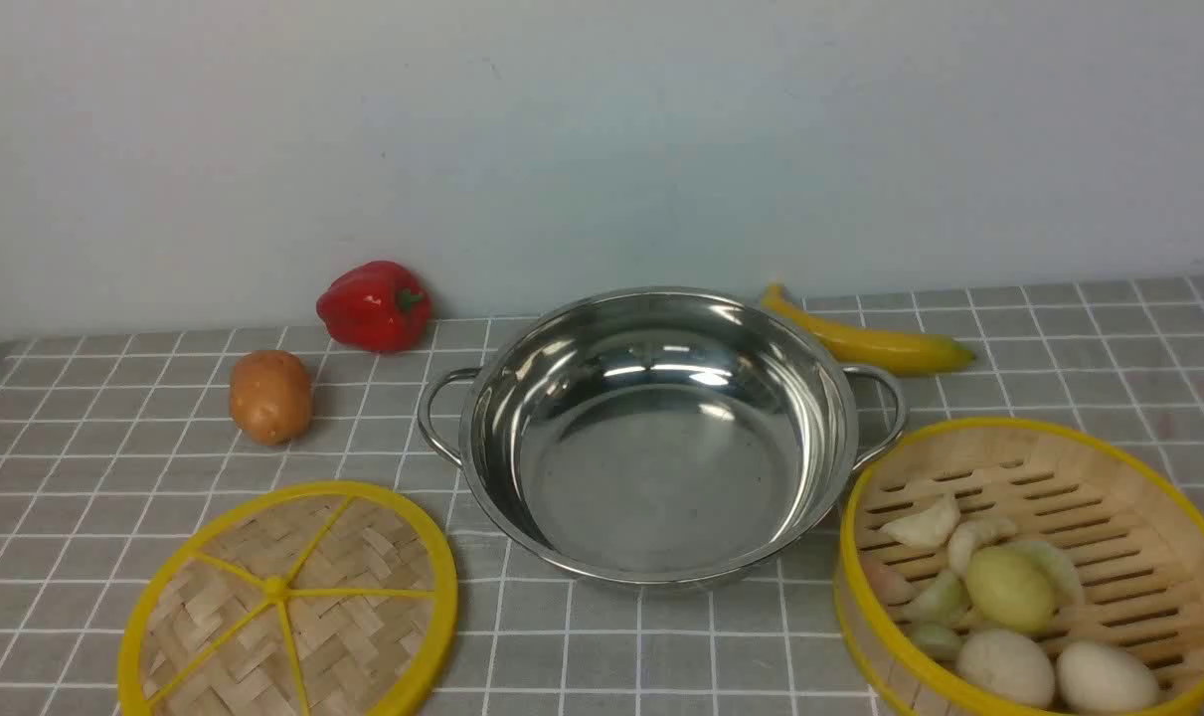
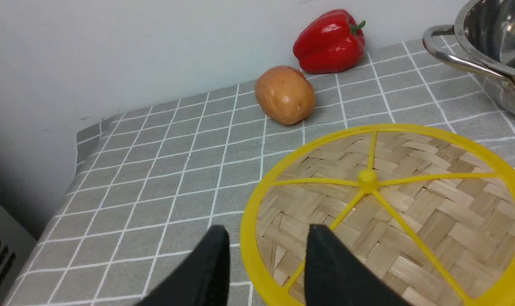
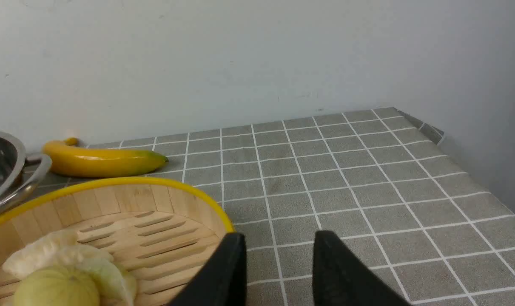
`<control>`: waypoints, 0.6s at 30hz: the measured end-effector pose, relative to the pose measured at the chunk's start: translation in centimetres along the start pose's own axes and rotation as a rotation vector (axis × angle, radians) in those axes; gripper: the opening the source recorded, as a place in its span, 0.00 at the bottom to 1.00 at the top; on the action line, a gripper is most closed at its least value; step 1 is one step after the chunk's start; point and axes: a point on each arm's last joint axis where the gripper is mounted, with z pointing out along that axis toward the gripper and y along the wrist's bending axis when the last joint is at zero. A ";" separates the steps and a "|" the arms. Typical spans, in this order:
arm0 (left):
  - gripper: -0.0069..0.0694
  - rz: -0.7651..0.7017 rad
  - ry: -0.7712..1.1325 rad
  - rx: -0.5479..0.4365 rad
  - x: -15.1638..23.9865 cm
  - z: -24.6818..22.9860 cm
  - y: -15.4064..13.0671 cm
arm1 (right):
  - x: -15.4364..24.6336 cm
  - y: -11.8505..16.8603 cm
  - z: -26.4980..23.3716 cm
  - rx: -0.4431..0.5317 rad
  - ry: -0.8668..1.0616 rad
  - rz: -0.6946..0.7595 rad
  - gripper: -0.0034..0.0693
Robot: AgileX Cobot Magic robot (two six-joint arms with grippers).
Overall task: Place the steamer in the pot on the grey tablecloth, and put the lid on the steamer.
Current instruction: 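Reach for and grasp the rim of the bamboo steamer holding the buns with the right gripper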
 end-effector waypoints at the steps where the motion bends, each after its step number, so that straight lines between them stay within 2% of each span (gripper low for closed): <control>1: 0.41 0.000 0.000 0.000 0.0 0.0 0.0 | 0.0 0.0 0.0 0.000 0.000 0.000 0.38; 18: 0.41 0.000 0.000 0.000 0.0 0.0 0.0 | 0.0 0.0 0.0 -0.001 0.000 0.005 0.38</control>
